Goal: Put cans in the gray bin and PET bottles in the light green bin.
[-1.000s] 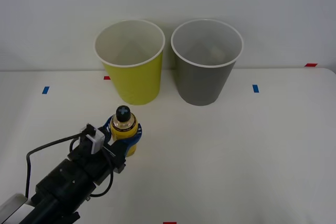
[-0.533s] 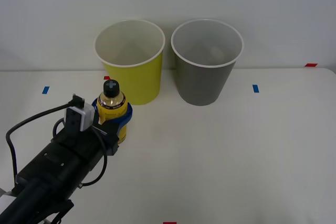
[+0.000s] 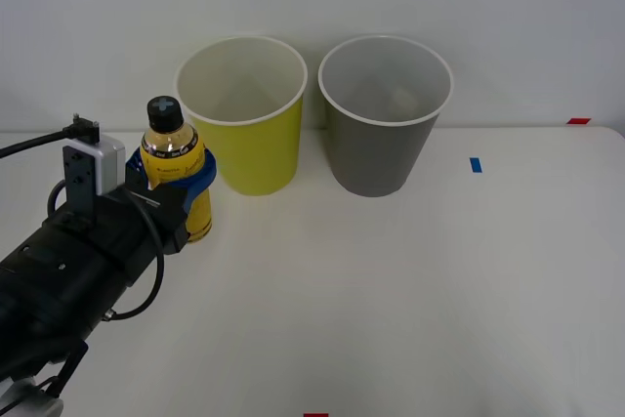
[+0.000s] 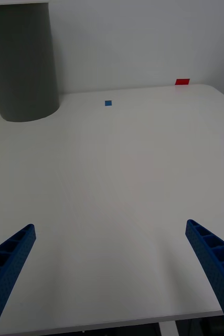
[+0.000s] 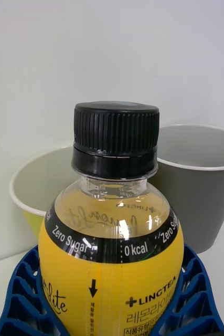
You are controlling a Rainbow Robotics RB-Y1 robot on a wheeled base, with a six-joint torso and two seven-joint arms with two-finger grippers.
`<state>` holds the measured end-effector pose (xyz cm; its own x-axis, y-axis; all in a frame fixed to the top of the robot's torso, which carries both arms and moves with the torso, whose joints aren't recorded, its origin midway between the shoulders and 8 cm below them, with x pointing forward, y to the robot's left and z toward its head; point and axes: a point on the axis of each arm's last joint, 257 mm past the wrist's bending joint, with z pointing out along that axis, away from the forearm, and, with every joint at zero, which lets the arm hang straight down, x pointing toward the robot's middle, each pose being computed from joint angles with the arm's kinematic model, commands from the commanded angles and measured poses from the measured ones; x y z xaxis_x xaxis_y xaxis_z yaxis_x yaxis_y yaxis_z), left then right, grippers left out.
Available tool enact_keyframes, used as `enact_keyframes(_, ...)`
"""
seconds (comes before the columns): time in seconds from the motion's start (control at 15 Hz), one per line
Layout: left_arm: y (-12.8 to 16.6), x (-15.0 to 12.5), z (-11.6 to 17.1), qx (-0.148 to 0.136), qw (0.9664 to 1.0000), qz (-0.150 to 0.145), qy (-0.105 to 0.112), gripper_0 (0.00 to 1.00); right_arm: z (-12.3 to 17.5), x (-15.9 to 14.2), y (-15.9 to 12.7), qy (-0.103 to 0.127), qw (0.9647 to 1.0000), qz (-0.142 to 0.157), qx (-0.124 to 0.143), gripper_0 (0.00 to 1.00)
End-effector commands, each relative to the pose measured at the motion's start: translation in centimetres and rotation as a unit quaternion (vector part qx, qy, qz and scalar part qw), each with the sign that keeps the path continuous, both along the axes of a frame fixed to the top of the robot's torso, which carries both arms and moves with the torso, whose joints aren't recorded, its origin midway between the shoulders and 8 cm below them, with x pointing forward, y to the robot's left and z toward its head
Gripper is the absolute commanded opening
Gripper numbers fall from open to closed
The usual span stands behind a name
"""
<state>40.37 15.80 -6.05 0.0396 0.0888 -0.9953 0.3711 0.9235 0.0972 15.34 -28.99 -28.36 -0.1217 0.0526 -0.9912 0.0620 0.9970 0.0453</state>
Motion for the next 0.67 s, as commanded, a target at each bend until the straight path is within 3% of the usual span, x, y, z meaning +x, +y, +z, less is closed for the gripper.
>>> enact_keyframes(0.07,2.2,-0.2,1.2,0.017,0.9988,0.017,0.044,0.00,0.0,0.0,0.0,0.000,1.0000,0.000,0.000,1.00)
enact_keyframes(0.47,3.9,1.0,5.9,0.044,0.9977,-0.005,0.052,0.00,0.0,0.0,0.0,0.000,1.0000,0.000,0.000,1.00)
enact_keyframes(0.6,3.6,1.3,7.8,0.039,0.9983,-0.010,0.042,0.00,0.0,0.0,0.0,0.000,1.0000,0.000,0.000,1.00)
enact_keyframes(0.67,3.1,1.4,9.2,0.034,0.9990,-0.015,0.027,0.00,0.0,0.0,0.0,0.000,1.0000,0.000,0.000,1.00)
